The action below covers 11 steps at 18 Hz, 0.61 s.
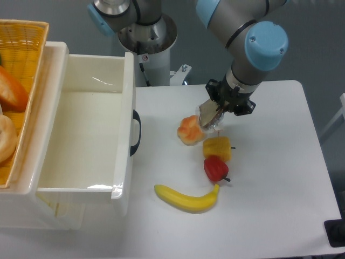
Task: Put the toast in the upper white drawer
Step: 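Grip the bagged toast slice and lift it off the table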
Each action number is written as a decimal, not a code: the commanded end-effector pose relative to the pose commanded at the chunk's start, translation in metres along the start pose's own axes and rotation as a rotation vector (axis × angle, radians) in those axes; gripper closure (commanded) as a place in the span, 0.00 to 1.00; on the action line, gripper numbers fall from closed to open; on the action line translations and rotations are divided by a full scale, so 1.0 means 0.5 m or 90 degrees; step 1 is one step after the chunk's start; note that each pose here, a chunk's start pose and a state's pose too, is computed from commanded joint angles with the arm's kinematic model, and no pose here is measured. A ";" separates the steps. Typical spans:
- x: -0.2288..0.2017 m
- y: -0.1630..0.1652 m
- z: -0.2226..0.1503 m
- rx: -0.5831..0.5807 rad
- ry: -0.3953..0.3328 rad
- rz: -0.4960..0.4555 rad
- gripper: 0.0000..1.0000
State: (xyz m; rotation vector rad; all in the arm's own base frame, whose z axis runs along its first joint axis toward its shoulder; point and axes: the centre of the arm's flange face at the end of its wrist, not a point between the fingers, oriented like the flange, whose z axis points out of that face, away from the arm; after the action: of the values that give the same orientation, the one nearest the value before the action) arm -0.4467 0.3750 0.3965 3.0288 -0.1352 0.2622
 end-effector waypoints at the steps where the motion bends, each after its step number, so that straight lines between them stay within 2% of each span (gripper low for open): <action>1: 0.007 0.003 -0.010 -0.005 -0.002 0.001 0.80; 6: 0.033 0.024 -0.033 -0.060 0.005 -0.013 0.80; 11: 0.070 0.031 -0.071 -0.068 0.018 -0.041 0.80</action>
State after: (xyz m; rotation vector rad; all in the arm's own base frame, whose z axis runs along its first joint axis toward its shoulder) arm -0.4199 0.3604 0.4390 2.9157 -0.0468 0.2823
